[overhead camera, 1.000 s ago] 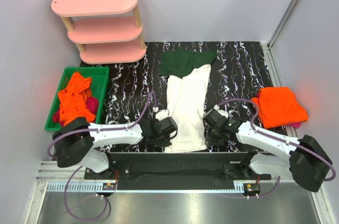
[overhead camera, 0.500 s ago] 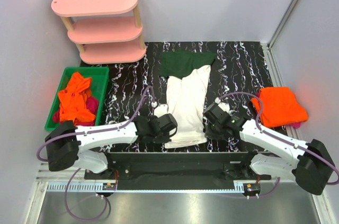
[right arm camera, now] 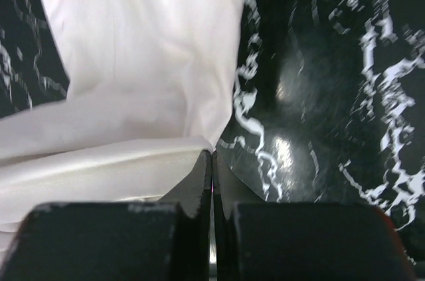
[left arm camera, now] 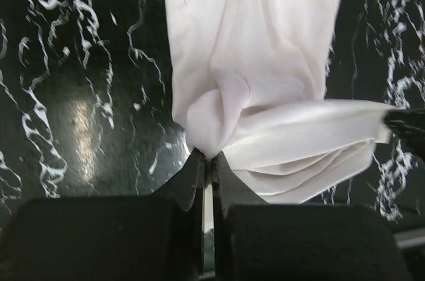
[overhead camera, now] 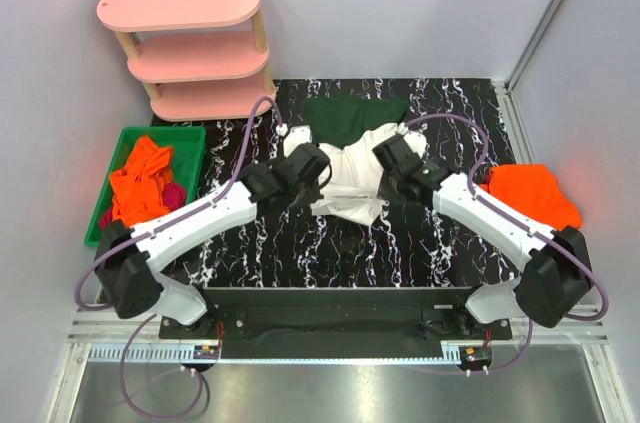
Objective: Fold and stack the t-shirts
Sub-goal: Fold the folded rectangular tshirt in 1/3 of the way
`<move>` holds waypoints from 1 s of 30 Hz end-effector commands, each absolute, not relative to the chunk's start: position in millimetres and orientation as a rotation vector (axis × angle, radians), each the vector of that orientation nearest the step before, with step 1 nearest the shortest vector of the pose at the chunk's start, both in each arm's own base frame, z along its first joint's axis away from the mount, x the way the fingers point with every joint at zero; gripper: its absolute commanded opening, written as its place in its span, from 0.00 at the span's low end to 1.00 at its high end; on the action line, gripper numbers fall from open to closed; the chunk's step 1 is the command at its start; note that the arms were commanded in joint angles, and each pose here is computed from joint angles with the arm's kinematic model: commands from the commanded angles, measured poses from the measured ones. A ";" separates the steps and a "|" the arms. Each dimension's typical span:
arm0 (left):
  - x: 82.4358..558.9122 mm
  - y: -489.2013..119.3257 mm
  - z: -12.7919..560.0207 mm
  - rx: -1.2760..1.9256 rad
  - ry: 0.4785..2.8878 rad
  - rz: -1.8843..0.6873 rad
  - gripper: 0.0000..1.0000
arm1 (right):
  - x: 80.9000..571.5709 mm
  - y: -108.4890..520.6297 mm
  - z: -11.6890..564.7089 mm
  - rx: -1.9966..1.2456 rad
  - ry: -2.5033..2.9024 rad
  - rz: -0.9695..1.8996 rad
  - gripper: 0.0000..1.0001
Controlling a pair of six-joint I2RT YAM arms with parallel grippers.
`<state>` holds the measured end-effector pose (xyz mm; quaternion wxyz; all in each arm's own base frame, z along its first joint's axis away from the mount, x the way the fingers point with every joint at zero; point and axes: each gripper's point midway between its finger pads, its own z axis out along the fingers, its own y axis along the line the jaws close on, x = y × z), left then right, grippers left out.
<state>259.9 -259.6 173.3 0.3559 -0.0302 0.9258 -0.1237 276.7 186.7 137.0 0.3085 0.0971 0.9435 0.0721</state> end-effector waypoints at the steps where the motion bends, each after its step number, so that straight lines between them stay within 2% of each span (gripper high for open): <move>1: 299.4 -249.5 183.9 -0.053 2.351 -0.230 0.00 | 323.3 157.3 159.6 0.302 2.395 0.103 0.00; 17: 401.7 -250.5 179.3 -0.151 2.371 -0.227 0.00 | 439.5 138.2 189.2 0.349 2.277 -0.009 0.00; 23: 441.0 -258.2 179.3 -0.170 2.367 -0.275 0.00 | 471.3 133.6 173.0 0.377 2.297 -0.025 0.00; 30: 464.0 -271.9 142.2 -0.141 2.435 -0.293 0.00 | 485.1 133.6 144.8 0.393 2.345 -0.038 0.00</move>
